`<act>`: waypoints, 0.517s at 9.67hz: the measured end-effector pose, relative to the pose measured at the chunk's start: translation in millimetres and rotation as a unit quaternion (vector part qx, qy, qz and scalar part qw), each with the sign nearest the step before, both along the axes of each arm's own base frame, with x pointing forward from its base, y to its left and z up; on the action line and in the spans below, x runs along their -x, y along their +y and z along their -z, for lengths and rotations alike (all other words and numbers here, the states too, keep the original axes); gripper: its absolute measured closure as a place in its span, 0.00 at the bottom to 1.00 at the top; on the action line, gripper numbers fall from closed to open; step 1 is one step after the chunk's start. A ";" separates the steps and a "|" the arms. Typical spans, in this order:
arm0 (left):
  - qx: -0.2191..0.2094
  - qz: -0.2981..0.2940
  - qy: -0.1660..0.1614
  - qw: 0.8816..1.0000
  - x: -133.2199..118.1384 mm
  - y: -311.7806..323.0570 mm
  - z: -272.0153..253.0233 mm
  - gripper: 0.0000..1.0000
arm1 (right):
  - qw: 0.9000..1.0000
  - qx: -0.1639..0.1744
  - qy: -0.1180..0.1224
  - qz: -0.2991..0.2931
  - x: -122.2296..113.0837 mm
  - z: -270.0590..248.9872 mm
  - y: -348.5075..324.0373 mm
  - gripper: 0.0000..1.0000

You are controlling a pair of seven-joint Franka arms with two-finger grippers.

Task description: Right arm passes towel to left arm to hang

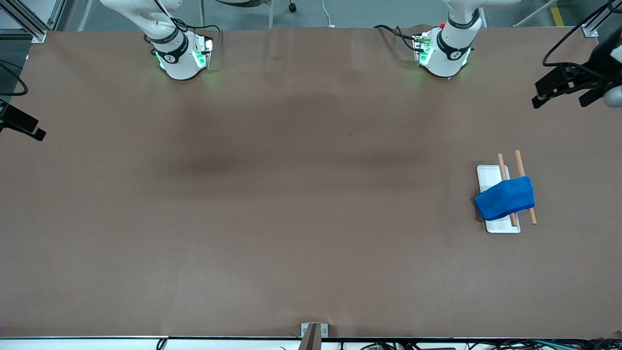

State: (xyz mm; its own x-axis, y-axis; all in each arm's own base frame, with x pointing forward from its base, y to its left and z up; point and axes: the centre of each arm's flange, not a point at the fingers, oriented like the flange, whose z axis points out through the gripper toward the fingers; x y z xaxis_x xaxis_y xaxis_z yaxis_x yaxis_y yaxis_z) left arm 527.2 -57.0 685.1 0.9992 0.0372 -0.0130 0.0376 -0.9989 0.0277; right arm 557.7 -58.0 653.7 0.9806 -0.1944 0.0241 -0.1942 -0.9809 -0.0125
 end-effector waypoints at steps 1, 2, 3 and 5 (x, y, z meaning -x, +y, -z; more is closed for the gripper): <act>-0.001 -0.001 0.004 1.000 -0.1 1.4 1.6 0.00 | 1.000 0.000 0.000 0.000 0.0 0.1 0.0 0.00; -0.001 -0.002 0.006 1.000 -0.7 5.1 2.7 0.00 | 1.000 0.000 0.000 0.000 0.0 0.1 0.0 0.00; -0.001 -0.002 0.007 1.000 -1.3 9.0 3.8 0.00 | 1.000 0.000 0.000 0.000 0.0 0.1 0.0 0.00; -0.003 0.001 0.009 1.000 -2.5 13.8 6.1 0.00 | 1.000 0.000 0.000 0.000 0.0 0.1 0.0 0.00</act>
State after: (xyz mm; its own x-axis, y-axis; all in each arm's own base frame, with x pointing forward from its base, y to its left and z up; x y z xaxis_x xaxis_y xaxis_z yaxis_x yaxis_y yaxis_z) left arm 529.6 -43.2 679.0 0.9989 0.0363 -0.0297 0.0369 -0.9991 0.0205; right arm 557.7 -58.0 653.6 0.9806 -0.1945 0.0239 -0.1943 -0.9809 -0.0125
